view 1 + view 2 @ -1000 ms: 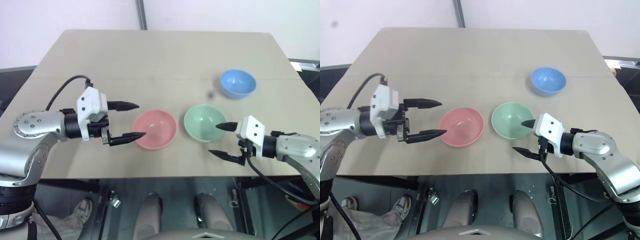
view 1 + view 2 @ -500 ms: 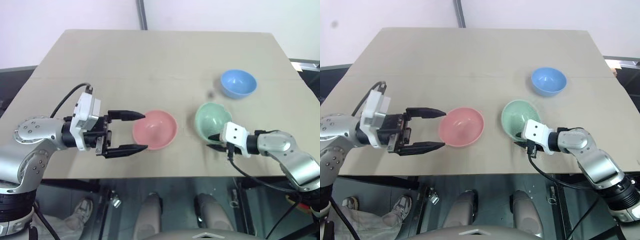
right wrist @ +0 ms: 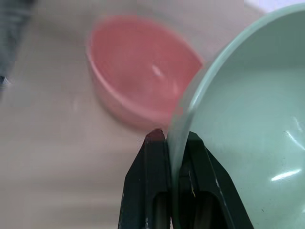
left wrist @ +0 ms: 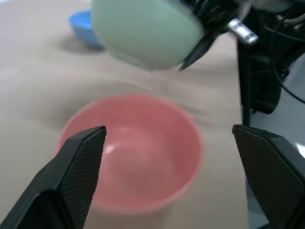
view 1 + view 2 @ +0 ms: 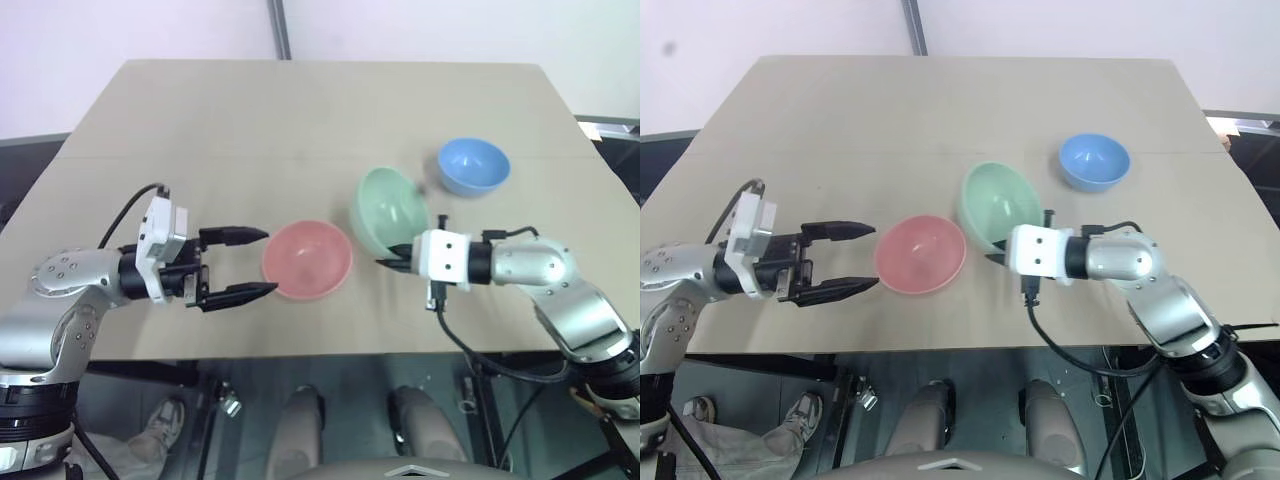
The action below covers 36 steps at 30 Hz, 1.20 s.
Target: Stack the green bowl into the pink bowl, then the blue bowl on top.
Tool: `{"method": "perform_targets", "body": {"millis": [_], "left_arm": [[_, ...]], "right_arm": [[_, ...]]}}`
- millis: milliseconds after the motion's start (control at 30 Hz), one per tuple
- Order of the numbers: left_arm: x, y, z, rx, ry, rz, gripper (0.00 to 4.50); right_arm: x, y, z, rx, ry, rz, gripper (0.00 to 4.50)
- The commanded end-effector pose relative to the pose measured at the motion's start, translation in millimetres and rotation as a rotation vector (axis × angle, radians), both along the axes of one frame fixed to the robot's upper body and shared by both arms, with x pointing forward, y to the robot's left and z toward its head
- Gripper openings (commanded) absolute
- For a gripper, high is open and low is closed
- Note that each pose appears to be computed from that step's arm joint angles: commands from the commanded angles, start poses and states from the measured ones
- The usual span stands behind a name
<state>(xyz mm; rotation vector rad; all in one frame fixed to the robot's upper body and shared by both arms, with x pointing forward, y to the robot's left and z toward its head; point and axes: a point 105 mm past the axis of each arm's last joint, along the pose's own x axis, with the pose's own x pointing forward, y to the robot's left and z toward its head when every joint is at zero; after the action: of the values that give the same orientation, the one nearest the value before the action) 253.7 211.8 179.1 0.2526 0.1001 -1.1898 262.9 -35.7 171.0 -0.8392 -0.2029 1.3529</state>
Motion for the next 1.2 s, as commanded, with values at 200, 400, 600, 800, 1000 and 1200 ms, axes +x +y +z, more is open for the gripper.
{"method": "perform_targets", "body": {"millis": [200,400,600,800,1000,1200], "left_arm": [[-2.9,39.3,-8.5,0.084,-0.022,0.091,4.50],[-8.7,43.6,-9.2,0.092,-0.019,0.111,4.50],[-9.5,44.2,-7.2,0.082,-0.031,0.129,4.50],[-6.2,28.1,5.2,0.038,-0.064,0.085,4.50],[-7.5,0.5,36.6,-0.006,-0.103,-0.045,4.50],[-15.8,-4.8,40.8,0.008,-0.077,-0.080,4.50]], "right_arm": [[6.2,47.4,-0.4,-0.092,-0.089,0.227,0.03],[20.1,53.5,9.9,-0.026,-0.139,0.196,2.77],[18.8,31.5,69.7,0.249,-0.081,0.078,3.23],[54.2,-28.9,104.5,0.306,-0.133,-0.247,3.23],[124.1,-91.8,56.8,0.022,-0.163,-0.521,3.23],[170.4,-121.3,19.7,-0.027,-0.094,-0.678,3.23]]}}
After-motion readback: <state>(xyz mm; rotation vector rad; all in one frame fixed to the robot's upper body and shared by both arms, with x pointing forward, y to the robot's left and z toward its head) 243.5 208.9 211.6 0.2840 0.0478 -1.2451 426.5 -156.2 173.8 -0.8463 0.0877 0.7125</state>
